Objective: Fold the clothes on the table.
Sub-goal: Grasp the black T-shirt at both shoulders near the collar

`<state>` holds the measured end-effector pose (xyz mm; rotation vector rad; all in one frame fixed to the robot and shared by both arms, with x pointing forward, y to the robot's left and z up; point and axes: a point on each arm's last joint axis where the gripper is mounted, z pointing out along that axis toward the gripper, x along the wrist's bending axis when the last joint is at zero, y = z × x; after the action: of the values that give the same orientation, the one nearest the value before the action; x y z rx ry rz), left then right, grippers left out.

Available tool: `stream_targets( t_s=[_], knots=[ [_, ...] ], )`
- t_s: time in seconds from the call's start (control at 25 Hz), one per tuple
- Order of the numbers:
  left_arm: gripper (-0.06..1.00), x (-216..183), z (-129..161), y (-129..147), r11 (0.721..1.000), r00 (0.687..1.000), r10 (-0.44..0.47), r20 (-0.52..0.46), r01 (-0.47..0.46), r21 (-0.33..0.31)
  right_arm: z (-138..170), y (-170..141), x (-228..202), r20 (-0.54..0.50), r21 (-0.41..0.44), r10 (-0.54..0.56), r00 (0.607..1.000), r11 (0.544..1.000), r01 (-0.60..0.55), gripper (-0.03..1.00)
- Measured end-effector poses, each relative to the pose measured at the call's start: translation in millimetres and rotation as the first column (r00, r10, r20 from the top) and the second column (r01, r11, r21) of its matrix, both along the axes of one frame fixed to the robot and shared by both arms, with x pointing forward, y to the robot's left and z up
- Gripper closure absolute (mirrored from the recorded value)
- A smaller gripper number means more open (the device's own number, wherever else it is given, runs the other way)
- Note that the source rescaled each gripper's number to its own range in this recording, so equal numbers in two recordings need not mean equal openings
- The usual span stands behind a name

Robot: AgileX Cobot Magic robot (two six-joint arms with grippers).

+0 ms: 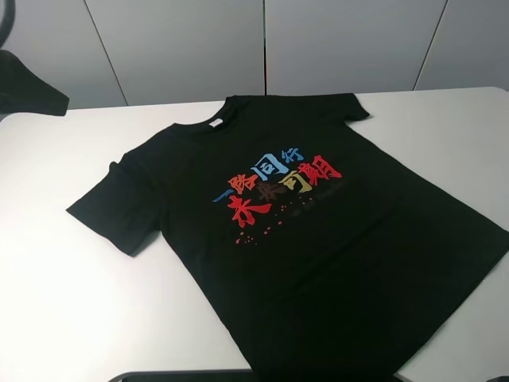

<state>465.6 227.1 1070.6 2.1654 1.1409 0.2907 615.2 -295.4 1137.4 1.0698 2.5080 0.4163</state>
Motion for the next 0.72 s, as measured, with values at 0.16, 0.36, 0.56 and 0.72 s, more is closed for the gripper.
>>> stream_targets(
  t_s=[0.16,0.36,0.56,0.72],
  knots=[
    [0.05,17.3,-15.7,-29.1,0.989,0.989,-0.139,-0.052,0.141,0.043,-36.8,41.1,17.4,-0.105,0.006,0.098,0.99,0.995,-0.098,0.12],
    [0.05,28.4,-41.9,-76.8,0.953,0.955,-0.251,-0.154,0.272,0.132,-64.6,89.2,21.8,-0.173,-0.016,0.223,0.959,0.973,-0.229,0.09],
    [0.05,29.7,-66.4,-118.3,0.892,0.915,-0.312,-0.256,0.374,0.252,-90.6,107.3,19.1,-0.248,-0.028,0.284,0.926,0.953,-0.3,0.08],
    [0.05,22.8,-84.8,-144.5,0.872,0.89,-0.327,-0.318,0.414,0.263,-115.8,106.4,14.7,-0.33,-0.038,0.263,0.907,0.956,-0.292,0.08]
  ],
)
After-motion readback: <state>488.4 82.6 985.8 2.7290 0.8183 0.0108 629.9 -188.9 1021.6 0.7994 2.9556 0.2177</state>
